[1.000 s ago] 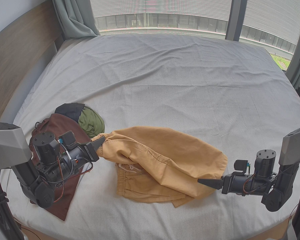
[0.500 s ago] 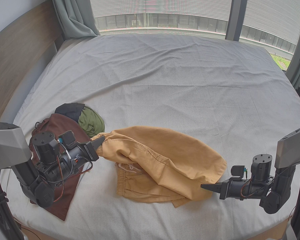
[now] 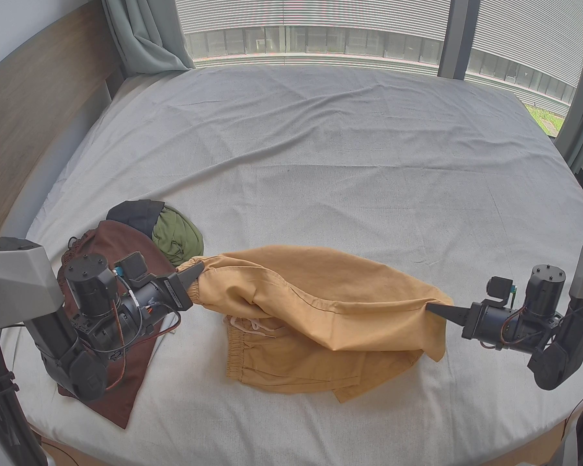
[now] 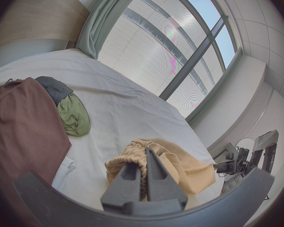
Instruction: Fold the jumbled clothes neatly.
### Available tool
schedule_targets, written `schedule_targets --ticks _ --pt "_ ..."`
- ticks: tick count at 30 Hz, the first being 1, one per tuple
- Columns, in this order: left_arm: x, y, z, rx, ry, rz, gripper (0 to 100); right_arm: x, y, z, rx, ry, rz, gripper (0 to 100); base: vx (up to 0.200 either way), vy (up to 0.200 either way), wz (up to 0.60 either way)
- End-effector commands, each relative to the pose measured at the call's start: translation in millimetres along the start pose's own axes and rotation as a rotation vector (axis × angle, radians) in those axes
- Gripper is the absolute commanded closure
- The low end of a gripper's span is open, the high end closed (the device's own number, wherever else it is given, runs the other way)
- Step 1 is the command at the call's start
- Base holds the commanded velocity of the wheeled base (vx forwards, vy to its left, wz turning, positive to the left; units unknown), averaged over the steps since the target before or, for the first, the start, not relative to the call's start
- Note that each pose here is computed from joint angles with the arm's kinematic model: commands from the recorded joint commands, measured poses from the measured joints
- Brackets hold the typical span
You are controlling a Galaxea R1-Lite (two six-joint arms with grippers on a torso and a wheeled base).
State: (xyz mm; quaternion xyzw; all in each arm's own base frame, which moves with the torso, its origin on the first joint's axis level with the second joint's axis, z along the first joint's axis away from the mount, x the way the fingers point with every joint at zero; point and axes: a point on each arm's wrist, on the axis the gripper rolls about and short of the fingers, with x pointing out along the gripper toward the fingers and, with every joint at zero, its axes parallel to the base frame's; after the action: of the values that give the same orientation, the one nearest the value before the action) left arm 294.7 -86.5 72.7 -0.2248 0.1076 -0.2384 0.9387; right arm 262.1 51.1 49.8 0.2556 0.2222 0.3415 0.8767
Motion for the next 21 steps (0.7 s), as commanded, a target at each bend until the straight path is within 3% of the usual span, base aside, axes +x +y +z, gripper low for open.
schedule_targets --ticks 1,16,17,21 --pt "3 5 -2 -0.003 0.002 0.012 100 -11 0 16 -0.012 -0.059 0.01 100 0.0 0.0 0.0" --pt "4 7 -1 -0.003 -0.003 0.018 100 -3 1 7 0.033 0.01 0.068 100 0.0 0.0 0.0" --pt "4 6 -1 -0.003 -0.003 0.016 100 -1 2 6 0.032 0.015 0.075 0 0.0 0.0 0.0" --pt "3 6 0 -0.002 -0.006 0.014 100 6 6 2 0.027 0.038 0.099 0 0.0 0.0 0.0"
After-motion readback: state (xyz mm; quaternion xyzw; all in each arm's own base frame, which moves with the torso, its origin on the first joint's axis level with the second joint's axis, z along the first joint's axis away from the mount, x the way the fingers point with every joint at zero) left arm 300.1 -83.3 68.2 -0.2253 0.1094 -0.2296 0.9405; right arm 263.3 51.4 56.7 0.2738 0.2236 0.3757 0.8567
